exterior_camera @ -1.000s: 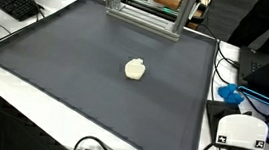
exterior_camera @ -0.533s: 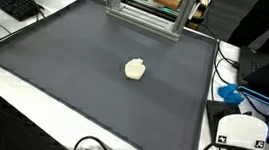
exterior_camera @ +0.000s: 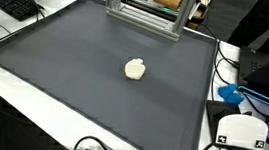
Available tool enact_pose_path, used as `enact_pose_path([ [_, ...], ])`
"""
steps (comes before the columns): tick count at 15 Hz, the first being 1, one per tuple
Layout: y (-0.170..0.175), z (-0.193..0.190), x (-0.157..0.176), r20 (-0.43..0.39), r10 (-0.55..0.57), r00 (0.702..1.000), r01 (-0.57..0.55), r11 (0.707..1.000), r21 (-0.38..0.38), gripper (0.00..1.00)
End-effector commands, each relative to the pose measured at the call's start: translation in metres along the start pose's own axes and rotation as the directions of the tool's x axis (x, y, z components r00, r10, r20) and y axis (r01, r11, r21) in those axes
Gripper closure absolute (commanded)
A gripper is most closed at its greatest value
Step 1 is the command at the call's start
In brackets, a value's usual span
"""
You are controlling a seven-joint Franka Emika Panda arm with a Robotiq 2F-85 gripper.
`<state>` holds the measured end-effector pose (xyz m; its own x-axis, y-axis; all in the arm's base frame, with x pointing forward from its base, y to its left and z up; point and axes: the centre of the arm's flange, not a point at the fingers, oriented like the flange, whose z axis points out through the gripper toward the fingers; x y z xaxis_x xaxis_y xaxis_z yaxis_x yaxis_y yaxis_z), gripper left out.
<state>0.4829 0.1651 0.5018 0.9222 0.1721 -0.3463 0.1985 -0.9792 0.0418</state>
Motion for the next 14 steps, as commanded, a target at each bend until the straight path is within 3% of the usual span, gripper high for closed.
enact_pose_path([
  [1, -0.006, -0.003, 0.013, -0.202, -0.008, 0.979, -0.003, 0.999, -0.053, 0.00],
  [5, -0.013, -0.008, 0.035, -0.438, -0.027, 0.899, -0.016, 0.995, -0.094, 0.00],
  [8, -0.016, -0.005, 0.046, -0.521, -0.043, 0.852, -0.021, 0.993, -0.116, 0.00],
  [14, -0.018, 0.011, 0.052, -0.534, -0.034, 0.845, -0.028, 0.994, -0.107, 0.00],
])
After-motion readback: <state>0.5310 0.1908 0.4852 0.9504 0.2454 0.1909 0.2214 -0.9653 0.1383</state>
